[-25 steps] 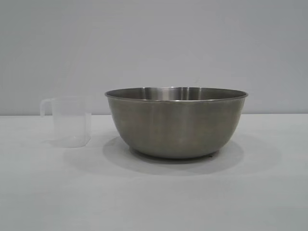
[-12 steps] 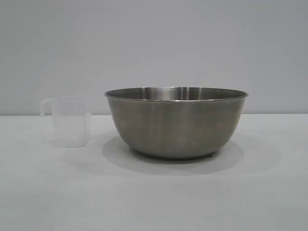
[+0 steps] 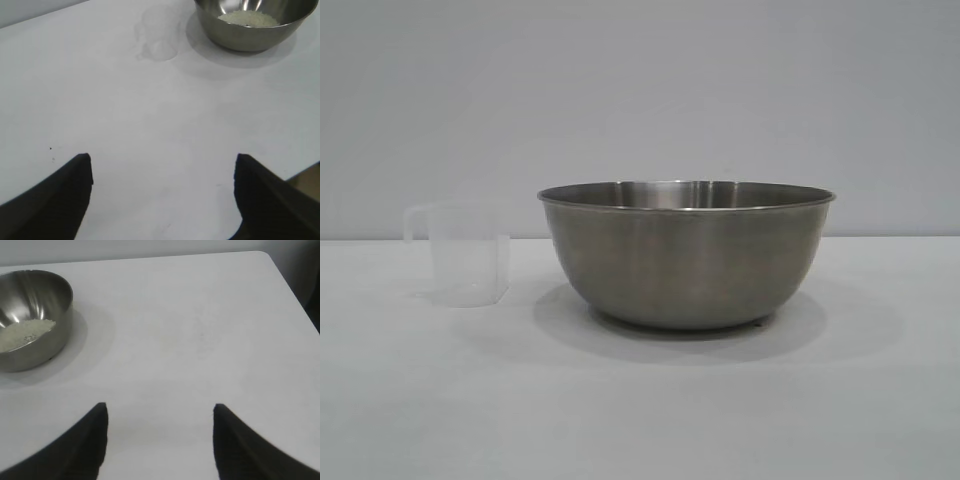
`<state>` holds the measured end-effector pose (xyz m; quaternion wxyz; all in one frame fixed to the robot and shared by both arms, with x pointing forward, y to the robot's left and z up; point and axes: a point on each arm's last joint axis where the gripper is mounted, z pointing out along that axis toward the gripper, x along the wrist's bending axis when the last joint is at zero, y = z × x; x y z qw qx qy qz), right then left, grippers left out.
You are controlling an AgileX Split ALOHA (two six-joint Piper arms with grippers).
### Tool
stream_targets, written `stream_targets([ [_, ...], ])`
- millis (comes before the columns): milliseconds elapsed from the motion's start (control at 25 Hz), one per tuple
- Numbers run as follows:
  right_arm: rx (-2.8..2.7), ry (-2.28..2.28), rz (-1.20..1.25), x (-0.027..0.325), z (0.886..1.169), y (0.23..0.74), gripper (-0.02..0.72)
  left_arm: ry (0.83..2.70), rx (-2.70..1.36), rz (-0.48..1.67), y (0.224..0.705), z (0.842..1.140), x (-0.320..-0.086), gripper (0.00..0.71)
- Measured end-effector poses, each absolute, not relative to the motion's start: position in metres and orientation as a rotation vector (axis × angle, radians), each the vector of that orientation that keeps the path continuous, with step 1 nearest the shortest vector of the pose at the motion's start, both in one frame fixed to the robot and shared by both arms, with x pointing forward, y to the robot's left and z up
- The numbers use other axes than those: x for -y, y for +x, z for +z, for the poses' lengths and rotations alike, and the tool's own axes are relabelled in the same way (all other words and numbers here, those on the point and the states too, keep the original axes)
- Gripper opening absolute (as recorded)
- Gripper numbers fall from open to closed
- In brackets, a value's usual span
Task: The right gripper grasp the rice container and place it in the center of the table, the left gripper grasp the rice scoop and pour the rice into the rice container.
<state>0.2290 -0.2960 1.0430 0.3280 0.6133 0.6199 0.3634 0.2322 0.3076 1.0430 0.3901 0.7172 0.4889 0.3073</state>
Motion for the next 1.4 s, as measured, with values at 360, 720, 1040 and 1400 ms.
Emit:
stream_targets([
  [360, -1.623, 1.606, 0.951, 0.296, 1.043, 0.229, 0.387, 1.647, -1.548, 0.95, 0.2303, 1.0432, -0.3052, 0.513],
  [720, -1.634, 1.598, 0.958, 0.2961, 1.043, 0.2289, 0.387, 1.589, -1.633, 0.997, 0.2299, 1.0432, -0.3044, 0.513],
  [1040, -1.638, 1.595, 0.96, 0.2961, 1.043, 0.2289, 0.387, 1.587, -1.636, 0.998, 0.2298, 1.0432, -0.3044, 0.513],
  [1400, -1.638, 1.595, 0.96, 0.2961, 1.043, 0.2289, 0.387, 1.587, -1.636, 0.998, 0.2298, 1.0432, -0.3044, 0.513],
])
